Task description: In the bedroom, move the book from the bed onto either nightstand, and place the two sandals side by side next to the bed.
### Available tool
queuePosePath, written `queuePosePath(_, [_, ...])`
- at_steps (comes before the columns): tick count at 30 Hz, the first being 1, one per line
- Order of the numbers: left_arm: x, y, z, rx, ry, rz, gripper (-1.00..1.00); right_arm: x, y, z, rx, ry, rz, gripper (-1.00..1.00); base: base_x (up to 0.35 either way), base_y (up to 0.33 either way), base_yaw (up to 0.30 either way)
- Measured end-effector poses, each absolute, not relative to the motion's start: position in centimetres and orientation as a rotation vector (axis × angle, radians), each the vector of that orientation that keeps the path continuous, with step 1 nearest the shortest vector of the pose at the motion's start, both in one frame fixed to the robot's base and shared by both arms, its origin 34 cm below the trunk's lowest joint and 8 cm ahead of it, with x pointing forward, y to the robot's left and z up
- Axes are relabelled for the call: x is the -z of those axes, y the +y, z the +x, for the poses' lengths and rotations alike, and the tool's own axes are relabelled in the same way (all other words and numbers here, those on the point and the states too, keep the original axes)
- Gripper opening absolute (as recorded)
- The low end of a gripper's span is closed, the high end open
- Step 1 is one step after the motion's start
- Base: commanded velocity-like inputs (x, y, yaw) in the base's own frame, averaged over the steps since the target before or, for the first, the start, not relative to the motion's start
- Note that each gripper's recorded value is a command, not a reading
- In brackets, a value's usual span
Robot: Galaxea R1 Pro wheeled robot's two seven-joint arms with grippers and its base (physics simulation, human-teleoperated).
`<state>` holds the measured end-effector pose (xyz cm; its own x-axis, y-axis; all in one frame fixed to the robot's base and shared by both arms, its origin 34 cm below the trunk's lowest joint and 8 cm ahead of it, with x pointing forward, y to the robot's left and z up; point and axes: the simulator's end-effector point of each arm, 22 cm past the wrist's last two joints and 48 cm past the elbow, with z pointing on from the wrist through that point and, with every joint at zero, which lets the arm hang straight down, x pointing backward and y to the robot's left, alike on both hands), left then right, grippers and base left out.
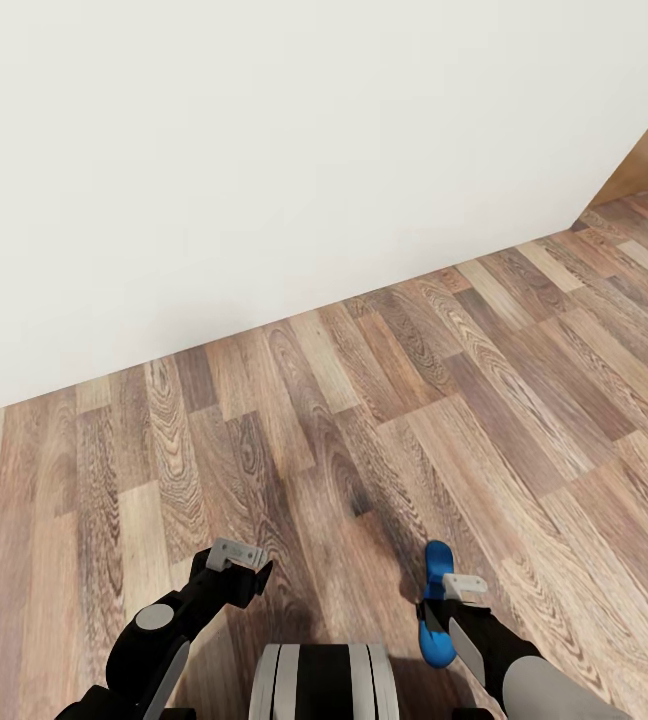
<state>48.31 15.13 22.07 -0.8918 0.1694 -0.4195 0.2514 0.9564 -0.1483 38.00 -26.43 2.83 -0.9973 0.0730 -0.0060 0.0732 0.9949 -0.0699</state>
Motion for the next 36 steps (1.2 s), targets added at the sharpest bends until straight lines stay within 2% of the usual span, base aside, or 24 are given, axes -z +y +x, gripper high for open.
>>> queuePosePath(14, [-22.07,15.12,48.31,0.278,2.696,0.303,1.00,-2.83,-26.47,38.01,0.111,3.134,0.115,1.00,0.000,0.000,0.000])
queuePosePath(15, [-22.07,15.12,48.31,0.278,2.696,0.303,1.00,-2.83,-26.47,38.01,0.111,3.134,0.115,-1.00,0.000,0.000,0.000])
queuePosePath(36, [-22.07,15.15,48.32,0.278,2.696,0.303,1.00,-2.84,-26.52,38.03,0.114,3.134,0.108,-1.00,0.000,0.000,0.000])
